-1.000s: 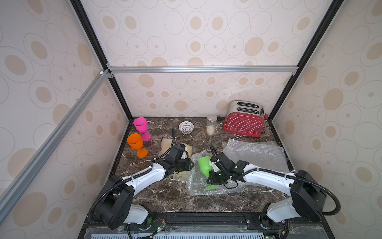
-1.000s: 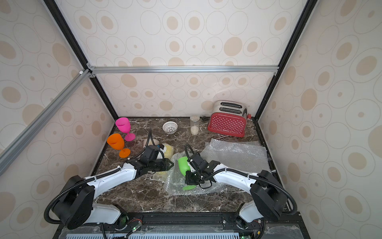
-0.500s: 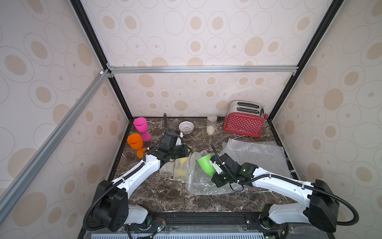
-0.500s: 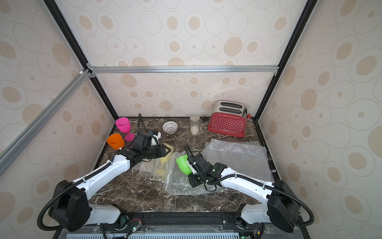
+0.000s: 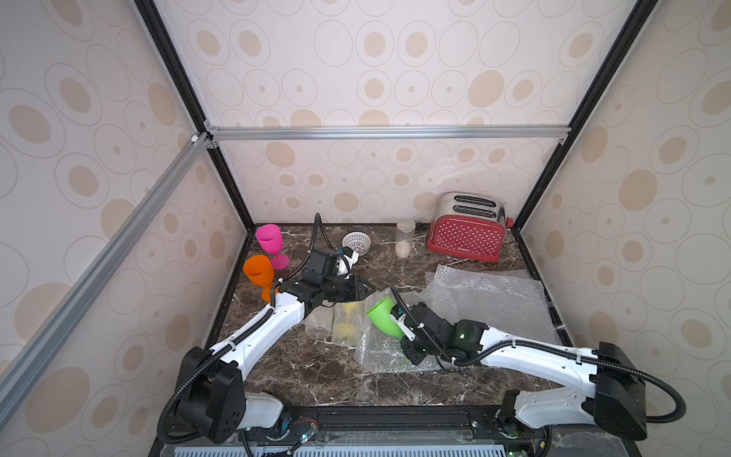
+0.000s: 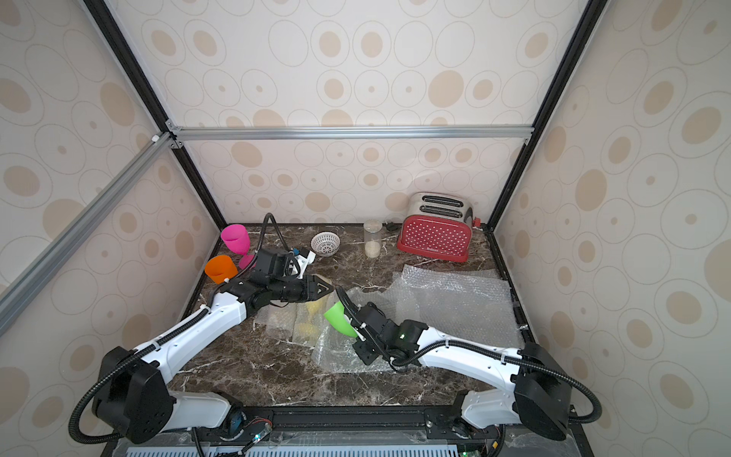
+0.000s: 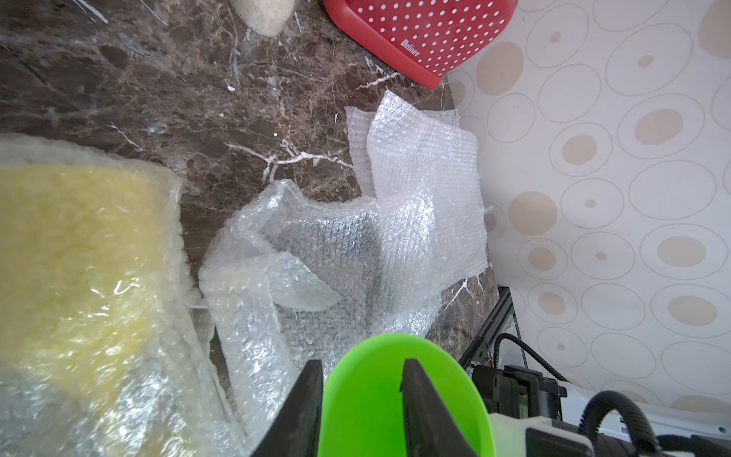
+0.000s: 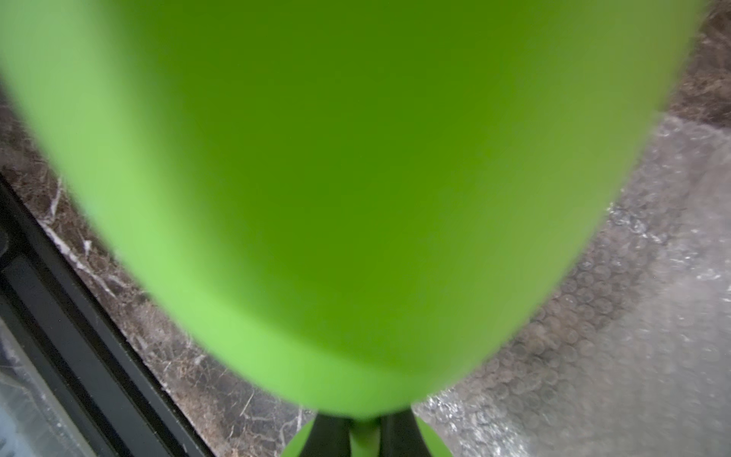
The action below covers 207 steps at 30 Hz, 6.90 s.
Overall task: Unpack wine glasses from bubble wrap
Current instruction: Pick up the wine glass from the bubble wrap, then place the wine glass at the center of the board, then pick up the bubble wrap from the center of the board.
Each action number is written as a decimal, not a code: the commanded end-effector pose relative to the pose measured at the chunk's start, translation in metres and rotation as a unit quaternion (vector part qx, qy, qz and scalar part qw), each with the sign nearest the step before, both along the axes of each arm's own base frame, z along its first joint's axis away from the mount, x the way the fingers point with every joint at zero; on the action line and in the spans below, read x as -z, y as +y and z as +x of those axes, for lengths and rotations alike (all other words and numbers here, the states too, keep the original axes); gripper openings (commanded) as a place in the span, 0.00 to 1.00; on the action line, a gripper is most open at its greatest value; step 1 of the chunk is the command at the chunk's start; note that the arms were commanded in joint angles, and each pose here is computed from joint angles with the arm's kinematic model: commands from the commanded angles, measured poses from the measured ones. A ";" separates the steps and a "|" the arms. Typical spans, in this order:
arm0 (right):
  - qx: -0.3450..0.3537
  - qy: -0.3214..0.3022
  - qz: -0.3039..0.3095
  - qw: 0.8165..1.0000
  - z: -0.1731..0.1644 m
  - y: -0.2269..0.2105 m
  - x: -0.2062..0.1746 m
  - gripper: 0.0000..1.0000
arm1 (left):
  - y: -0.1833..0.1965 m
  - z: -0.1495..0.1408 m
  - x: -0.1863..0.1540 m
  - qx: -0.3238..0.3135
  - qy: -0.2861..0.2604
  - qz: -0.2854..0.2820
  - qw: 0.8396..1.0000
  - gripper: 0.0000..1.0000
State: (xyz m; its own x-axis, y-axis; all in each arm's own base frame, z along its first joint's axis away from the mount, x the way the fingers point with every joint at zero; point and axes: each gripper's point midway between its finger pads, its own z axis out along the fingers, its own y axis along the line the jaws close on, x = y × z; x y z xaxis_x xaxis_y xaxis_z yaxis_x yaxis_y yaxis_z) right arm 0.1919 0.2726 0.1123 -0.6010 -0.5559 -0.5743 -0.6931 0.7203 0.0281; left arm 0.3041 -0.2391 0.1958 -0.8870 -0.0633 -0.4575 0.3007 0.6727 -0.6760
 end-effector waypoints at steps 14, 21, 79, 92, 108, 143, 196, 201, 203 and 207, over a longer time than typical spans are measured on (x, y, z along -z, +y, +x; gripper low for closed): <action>-0.008 -0.067 0.012 0.998 0.017 0.008 -0.035 0.04 | 0.000 -0.016 0.032 0.022 0.033 0.029 0.999 0.39; -0.018 -0.070 0.005 0.997 0.019 0.013 -0.036 0.04 | 0.002 -0.015 0.036 0.013 0.034 0.036 0.999 0.27; 0.063 -0.110 0.006 0.992 0.030 -0.040 -0.057 0.38 | 0.203 0.162 -0.133 -0.300 -0.197 0.290 0.887 0.00; 0.085 -0.085 0.013 0.993 0.033 -0.048 -0.045 0.38 | 0.259 0.220 -0.078 -0.337 -0.171 0.343 0.860 0.00; 0.090 -0.065 0.015 0.994 0.035 -0.045 -0.036 0.37 | 0.272 0.245 -0.014 -0.332 -0.156 0.351 0.862 0.00; 0.400 0.129 -0.009 0.907 0.021 -0.163 -0.011 0.40 | 0.171 0.130 -0.091 -0.216 -0.189 0.210 0.935 0.70; 0.402 0.190 -0.037 0.895 0.020 -0.173 0.048 0.00 | -0.012 -0.029 0.059 0.018 -0.061 0.186 0.981 0.00; 0.409 0.158 -0.002 0.899 0.025 -0.174 0.020 0.00 | -0.009 -0.022 0.026 -0.008 -0.111 0.164 0.980 0.00; 0.414 0.142 0.009 0.899 0.026 -0.176 0.008 0.00 | -0.008 -0.019 0.014 -0.019 -0.131 0.153 0.979 0.00; 0.443 0.096 0.012 0.891 0.027 -0.193 -0.020 0.00 | -0.004 -0.014 -0.015 -0.048 -0.174 0.127 0.975 0.00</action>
